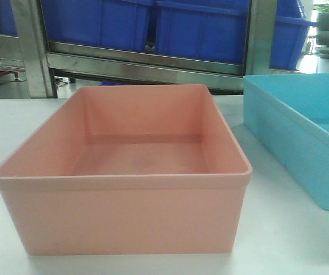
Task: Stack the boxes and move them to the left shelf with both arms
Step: 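Move the right gripper to the light-blue bin rim and grasp it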
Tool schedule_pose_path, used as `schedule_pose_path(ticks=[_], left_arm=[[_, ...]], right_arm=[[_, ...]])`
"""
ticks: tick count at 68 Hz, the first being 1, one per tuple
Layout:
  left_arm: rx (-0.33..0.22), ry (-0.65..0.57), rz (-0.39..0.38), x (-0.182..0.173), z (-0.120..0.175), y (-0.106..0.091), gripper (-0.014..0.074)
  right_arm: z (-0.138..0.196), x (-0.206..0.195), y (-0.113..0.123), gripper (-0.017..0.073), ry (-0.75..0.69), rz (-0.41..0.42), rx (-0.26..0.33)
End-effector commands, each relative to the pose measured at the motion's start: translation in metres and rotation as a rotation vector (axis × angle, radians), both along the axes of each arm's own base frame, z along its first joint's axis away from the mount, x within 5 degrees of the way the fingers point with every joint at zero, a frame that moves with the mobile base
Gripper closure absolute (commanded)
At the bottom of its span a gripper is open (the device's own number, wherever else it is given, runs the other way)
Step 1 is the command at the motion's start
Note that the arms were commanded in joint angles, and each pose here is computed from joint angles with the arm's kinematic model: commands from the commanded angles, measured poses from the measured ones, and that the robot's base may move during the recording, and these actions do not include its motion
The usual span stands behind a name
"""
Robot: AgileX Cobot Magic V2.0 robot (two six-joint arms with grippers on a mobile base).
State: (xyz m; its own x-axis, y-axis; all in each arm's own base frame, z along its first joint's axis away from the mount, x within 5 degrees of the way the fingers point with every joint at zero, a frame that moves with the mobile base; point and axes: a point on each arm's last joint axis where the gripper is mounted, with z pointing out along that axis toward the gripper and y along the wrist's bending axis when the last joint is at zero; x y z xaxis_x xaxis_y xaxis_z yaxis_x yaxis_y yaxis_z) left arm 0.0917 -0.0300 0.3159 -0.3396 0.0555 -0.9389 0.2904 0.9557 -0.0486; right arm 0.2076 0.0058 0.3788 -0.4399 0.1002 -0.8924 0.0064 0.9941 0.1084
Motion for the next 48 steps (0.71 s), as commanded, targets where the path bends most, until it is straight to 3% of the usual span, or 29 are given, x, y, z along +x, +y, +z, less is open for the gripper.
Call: schedule_pose_path(ticks=[1, 3, 11, 19, 31, 48], left_arm=[[-0.031, -0.107, -0.009, 0.001, 0.016, -0.001, 0.0603], [-0.031, -0.107, -0.009, 0.001, 0.016, -0.001, 0.0603], [-0.031, -0.107, -0.009, 0.001, 0.016, -0.001, 0.0603], [-0.031, -0.107, -0.009, 0.001, 0.016, -0.001, 0.0603], [-0.031, -0.107, -0.009, 0.001, 0.016, -0.001, 0.0603], [-0.031, -0.107, -0.009, 0.001, 0.016, -0.001, 0.0603]], right_arm=[[0.016, 0.025, -0.007, 0.0074, 0.048, -0.025, -0.02], [0.012, 0.038, -0.015, 0.0074, 0.151, -0.051, -0.017], [0.01, 0.066, -0.046, 0.0074, 0.321, -0.139, -0.01], [0.004, 0.087, -0.079, 0.0072, 0.442, -0.163, -0.062], [-0.008, 0.121, -0.11, 0.0072, 0.499, -0.088, -0.194], [-0.055, 0.179, -0.129, 0.0071, 0.518, -0.035, -0.247]])
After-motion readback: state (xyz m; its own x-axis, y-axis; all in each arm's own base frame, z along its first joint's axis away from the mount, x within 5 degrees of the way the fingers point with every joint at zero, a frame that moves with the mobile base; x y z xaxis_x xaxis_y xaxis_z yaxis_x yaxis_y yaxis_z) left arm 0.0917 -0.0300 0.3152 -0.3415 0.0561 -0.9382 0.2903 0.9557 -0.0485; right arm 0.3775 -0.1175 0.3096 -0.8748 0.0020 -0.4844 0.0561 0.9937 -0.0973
